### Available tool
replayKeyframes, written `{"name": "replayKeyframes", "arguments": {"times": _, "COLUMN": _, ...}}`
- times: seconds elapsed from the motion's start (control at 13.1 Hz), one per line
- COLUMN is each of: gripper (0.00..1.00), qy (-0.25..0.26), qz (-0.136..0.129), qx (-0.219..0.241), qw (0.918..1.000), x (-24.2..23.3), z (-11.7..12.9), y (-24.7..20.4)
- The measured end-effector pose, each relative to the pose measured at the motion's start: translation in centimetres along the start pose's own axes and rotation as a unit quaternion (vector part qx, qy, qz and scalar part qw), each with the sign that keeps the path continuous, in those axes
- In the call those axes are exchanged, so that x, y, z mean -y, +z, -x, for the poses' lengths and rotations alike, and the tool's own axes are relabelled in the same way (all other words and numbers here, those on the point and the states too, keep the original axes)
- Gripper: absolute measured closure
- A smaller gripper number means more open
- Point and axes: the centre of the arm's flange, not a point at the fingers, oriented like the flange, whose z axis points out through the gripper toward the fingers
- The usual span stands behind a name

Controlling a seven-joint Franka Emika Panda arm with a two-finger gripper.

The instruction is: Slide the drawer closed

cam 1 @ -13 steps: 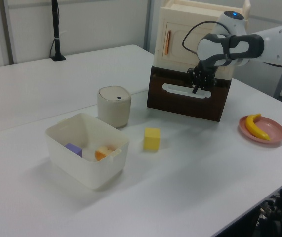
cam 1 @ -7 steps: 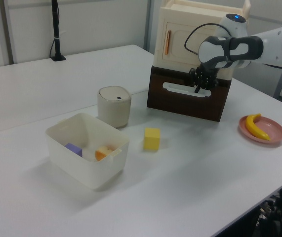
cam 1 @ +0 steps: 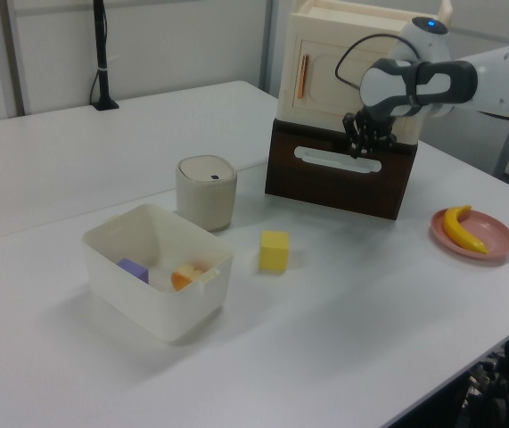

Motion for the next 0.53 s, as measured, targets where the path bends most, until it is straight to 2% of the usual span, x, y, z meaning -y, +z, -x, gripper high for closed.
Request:
{"name": "replayKeyframes", "arguments": {"times": 0.31, "gripper": 0.99, "qy": -0.001, "qz": -0.012, "qx": -0.012, "qw": 0.9998, "x": 0.7, "z": -0.6, "y": -1.6}}
{"name": "replayKeyframes", "arguments": {"times": 0.53, "gripper": 0.99, "qy": -0.008, "qz": -0.012, "qx": -0.007, "qw": 0.9999, "x": 1.3, "z": 0.1, "y": -1.2}}
